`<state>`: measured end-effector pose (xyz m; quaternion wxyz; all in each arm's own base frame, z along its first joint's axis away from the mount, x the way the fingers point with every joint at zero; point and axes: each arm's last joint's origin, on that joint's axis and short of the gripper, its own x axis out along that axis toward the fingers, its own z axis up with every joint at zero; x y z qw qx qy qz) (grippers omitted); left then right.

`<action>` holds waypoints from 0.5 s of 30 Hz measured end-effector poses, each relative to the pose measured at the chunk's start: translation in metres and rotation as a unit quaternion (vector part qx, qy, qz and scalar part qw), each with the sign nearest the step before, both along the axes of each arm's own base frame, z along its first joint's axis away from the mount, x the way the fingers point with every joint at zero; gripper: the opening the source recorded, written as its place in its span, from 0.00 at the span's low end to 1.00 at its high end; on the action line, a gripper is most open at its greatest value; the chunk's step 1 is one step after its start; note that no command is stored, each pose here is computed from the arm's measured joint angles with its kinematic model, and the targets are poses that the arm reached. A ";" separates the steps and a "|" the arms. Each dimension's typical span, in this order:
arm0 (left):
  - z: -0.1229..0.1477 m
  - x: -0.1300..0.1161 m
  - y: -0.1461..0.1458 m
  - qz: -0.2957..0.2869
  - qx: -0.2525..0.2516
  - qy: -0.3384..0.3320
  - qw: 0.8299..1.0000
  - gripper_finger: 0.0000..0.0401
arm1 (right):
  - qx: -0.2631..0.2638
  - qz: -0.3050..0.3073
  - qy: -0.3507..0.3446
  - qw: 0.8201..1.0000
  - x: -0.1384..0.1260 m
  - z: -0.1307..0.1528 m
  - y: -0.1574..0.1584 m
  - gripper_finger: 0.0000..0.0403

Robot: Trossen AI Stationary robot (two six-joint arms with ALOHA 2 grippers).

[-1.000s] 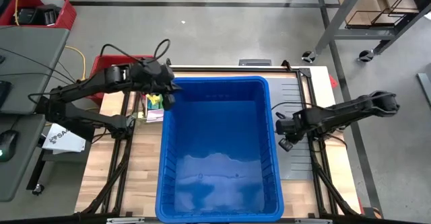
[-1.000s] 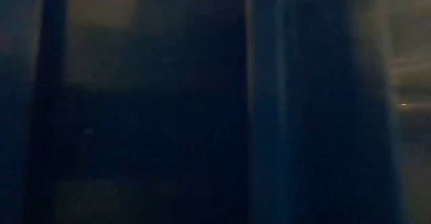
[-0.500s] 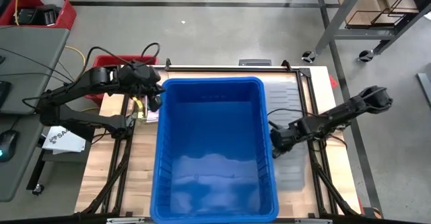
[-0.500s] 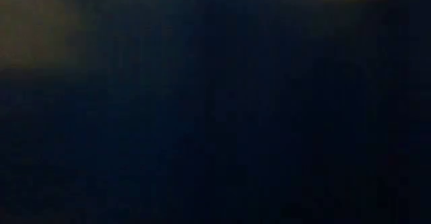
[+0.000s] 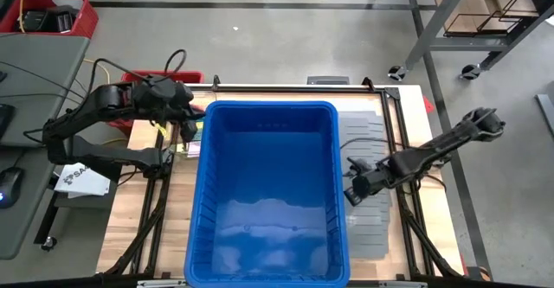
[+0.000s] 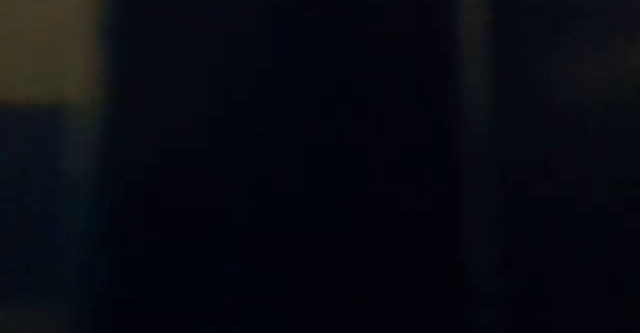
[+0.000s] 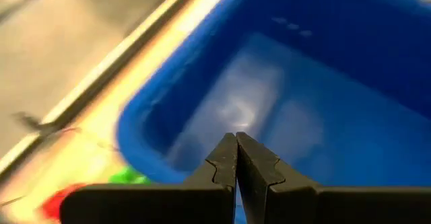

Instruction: Sort blocks

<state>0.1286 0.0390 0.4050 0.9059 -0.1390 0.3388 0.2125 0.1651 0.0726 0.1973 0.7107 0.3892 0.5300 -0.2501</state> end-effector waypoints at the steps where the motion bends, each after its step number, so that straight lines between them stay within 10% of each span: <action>1: 0.002 -0.001 -0.002 -0.021 -0.016 -0.006 1.000 0.00 | -0.012 0.004 0.000 1.000 -0.001 0.009 -0.001 0.00; 7: -0.007 0.005 -0.028 -0.171 -0.137 0.057 0.974 0.00 | -0.081 -0.017 0.026 0.996 -0.015 0.056 -0.011 0.00; 15: -0.027 0.012 -0.084 -0.333 -0.223 0.197 0.895 0.00 | -0.152 -0.041 0.024 0.987 -0.033 0.120 -0.023 0.00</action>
